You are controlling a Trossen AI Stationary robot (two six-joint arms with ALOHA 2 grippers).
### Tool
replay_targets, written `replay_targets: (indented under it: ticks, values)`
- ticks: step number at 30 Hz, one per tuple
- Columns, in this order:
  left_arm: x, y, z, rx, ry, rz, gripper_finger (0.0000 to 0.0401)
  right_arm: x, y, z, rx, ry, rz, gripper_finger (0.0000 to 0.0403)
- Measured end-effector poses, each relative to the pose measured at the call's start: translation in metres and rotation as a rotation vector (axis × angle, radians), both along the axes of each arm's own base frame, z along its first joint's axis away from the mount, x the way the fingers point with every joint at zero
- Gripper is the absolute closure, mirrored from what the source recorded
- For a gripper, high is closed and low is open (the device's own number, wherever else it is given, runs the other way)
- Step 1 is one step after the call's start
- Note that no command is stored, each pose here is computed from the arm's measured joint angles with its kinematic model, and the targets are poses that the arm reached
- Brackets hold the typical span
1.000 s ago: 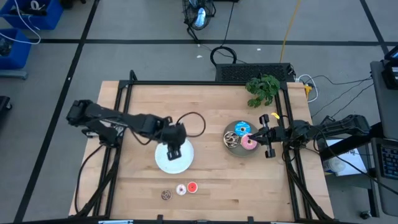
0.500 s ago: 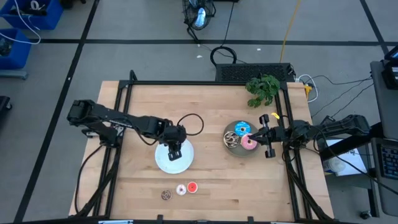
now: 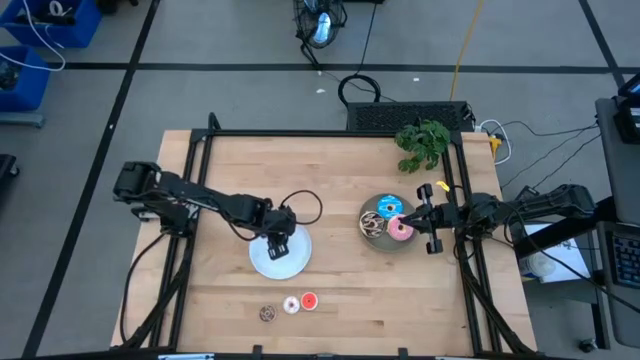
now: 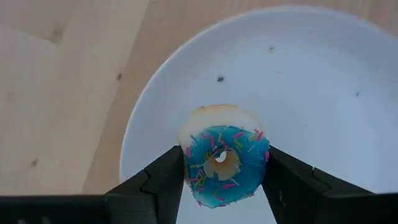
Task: Pick & Place donuts
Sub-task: Put the small blue donut on the white plate
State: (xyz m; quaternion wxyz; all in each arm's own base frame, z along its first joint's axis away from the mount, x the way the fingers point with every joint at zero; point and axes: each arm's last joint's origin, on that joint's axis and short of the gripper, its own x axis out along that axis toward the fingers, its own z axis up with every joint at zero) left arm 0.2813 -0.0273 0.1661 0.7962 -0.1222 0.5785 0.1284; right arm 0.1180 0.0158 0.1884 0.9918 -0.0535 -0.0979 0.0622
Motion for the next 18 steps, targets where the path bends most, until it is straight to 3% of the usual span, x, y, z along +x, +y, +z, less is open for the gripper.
replay_targets:
  ticks: [12, 18]
  values:
    - [0.009, -0.005, -0.021, 0.050, 0.070, -0.127, 0.0197, 0.001, 0.000, 0.000, 0.002, 0.005, -0.002, 0.0403]
    - [0.008, -0.007, -0.021, 0.069, 0.071, -0.148, 0.0139, 0.001, 0.000, -0.001, 0.002, 0.006, -0.002, 0.0403]
